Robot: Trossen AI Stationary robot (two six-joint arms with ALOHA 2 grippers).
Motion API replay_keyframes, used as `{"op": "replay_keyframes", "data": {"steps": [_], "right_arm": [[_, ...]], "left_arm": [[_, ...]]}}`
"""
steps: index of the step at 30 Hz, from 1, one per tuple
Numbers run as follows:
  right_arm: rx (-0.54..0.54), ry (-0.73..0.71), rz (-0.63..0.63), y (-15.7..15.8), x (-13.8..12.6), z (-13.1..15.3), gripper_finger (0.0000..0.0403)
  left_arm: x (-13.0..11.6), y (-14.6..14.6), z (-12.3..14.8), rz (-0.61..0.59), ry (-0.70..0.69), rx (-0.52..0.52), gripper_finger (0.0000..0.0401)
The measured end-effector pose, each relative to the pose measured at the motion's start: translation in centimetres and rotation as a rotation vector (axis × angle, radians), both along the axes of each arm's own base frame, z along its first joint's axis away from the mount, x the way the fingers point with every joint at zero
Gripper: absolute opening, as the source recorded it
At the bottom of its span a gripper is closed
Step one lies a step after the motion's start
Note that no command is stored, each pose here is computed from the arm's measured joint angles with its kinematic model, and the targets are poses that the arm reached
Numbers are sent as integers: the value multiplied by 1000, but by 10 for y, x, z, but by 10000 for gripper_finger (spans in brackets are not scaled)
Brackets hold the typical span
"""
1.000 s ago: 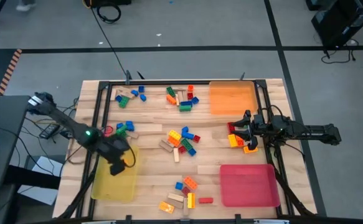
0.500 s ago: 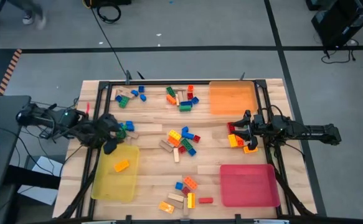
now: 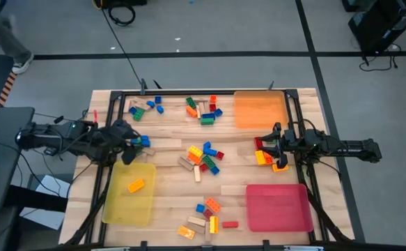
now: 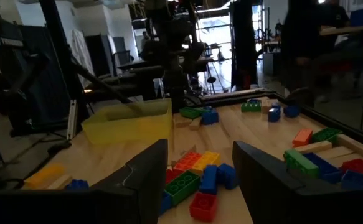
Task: Sort blocks by size
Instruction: Put the brown block into the orange bin
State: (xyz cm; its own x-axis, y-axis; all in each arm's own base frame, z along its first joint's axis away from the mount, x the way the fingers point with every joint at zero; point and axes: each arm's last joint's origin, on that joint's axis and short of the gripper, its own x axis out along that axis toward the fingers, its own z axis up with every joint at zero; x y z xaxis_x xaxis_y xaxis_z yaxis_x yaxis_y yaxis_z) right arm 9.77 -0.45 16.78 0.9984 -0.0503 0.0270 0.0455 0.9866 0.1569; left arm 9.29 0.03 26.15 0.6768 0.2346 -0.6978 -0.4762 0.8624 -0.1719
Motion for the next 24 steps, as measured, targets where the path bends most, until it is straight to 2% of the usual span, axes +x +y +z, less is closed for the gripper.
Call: {"op": "replay_keyframes", "data": {"steps": [8,17,24], "right_arm": [[46,-65,2,0,0,6,195],[48,-79,-1,0,0,7,195],[51,-129,-82,-3,-1,12,195]], "left_arm": [[5,6,2,88,-54,69,292],[20,14,10,164,-151,129,292],[34,21,4,217,-111,110,292]]}}
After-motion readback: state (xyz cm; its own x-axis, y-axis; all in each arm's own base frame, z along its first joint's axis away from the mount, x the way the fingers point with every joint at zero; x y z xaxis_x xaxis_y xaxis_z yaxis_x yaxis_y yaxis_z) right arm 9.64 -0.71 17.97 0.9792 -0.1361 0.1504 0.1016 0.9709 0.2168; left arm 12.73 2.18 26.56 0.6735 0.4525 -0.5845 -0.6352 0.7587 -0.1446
